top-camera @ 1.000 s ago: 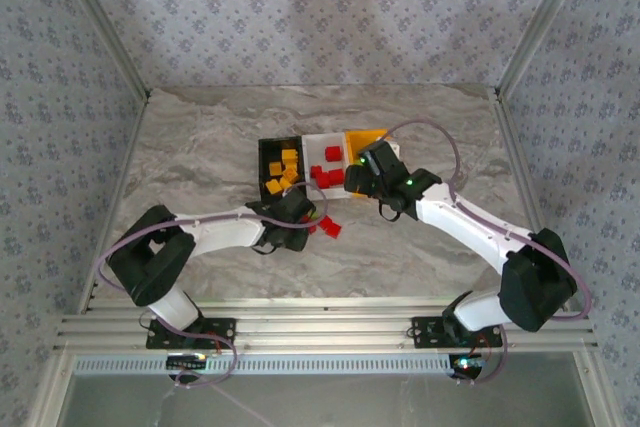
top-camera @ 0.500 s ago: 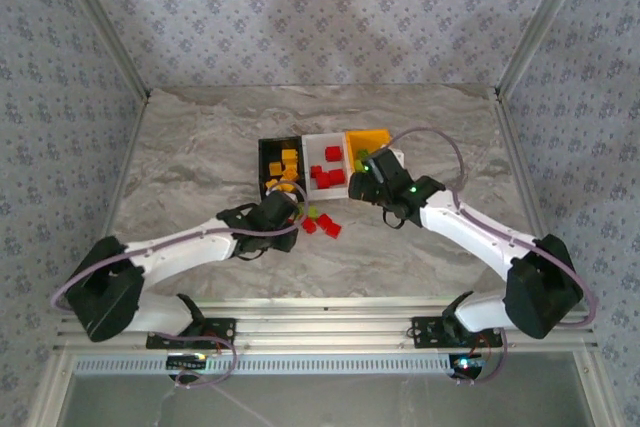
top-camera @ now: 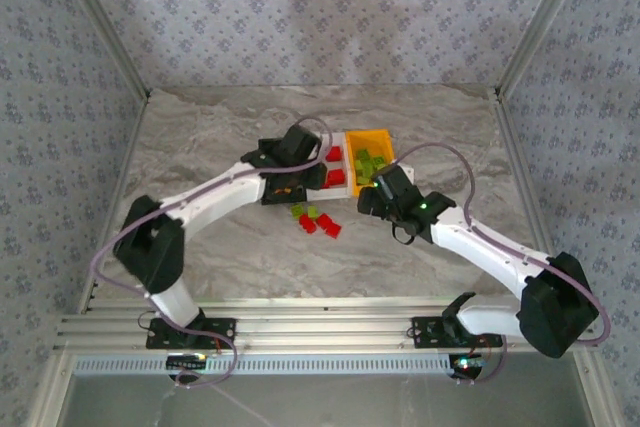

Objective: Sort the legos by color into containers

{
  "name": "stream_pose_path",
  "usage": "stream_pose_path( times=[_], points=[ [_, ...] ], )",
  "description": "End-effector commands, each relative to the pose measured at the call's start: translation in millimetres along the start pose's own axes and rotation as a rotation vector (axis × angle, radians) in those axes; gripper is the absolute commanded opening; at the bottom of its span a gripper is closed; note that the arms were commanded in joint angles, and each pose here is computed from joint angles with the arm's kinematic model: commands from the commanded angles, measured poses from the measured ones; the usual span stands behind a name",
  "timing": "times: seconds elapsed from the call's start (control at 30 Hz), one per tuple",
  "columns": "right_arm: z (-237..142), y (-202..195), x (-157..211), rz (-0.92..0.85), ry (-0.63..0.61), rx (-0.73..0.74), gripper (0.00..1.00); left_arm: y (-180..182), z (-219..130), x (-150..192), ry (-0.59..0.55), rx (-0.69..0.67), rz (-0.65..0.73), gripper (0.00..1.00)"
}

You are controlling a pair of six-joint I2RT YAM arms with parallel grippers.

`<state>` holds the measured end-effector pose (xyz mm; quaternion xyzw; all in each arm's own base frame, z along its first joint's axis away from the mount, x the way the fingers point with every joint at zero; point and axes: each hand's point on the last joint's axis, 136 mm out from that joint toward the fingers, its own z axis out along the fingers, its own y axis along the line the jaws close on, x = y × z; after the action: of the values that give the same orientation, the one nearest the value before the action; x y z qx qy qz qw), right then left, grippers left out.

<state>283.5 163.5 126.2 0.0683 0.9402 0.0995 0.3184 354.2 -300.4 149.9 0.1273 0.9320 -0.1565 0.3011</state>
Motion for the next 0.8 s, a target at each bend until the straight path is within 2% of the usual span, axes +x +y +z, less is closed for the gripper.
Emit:
stream_pose_path(
  times=[0.0, 0.1, 0.17, 0.3, 0.4, 0.5, 0.6, 0.77],
  points=[
    [-3, -4, 9, -0.006, 0.014, 0.013, 0.87, -8, 23, -13, 0.037, 0.025, 0.027, 0.24],
    [-2, 0, 15, -0.026, 0.026, -0.004, 0.87, -12, 39, -21, 0.049, 0.026, 0.028, 0.25],
    [-1, 4, 19, -0.042, 0.033, -0.022, 0.87, -12, 48, -24, 0.057, 0.021, 0.024, 0.29],
    [0, 14, 27, -0.090, 0.047, -0.056, 0.87, -14, 53, -29, 0.055, 0.027, 0.003, 0.50],
    [2, 21, 33, -0.129, 0.065, -0.089, 0.87, -21, 46, -38, 0.037, 0.055, -0.019, 0.62],
    [7, 30, 43, -0.156, 0.096, -0.124, 0.88, -30, 27, -49, 0.001, 0.107, -0.042, 0.69],
    [13, 45, 56, -0.271, 0.128, -0.173, 0.88, -40, -3, -54, -0.040, 0.184, -0.071, 0.75],
    [36, 68, 83, -0.419, 0.220, -0.194, 0.88, -39, -54, -35, -0.095, 0.274, -0.125, 0.84]
  ],
)
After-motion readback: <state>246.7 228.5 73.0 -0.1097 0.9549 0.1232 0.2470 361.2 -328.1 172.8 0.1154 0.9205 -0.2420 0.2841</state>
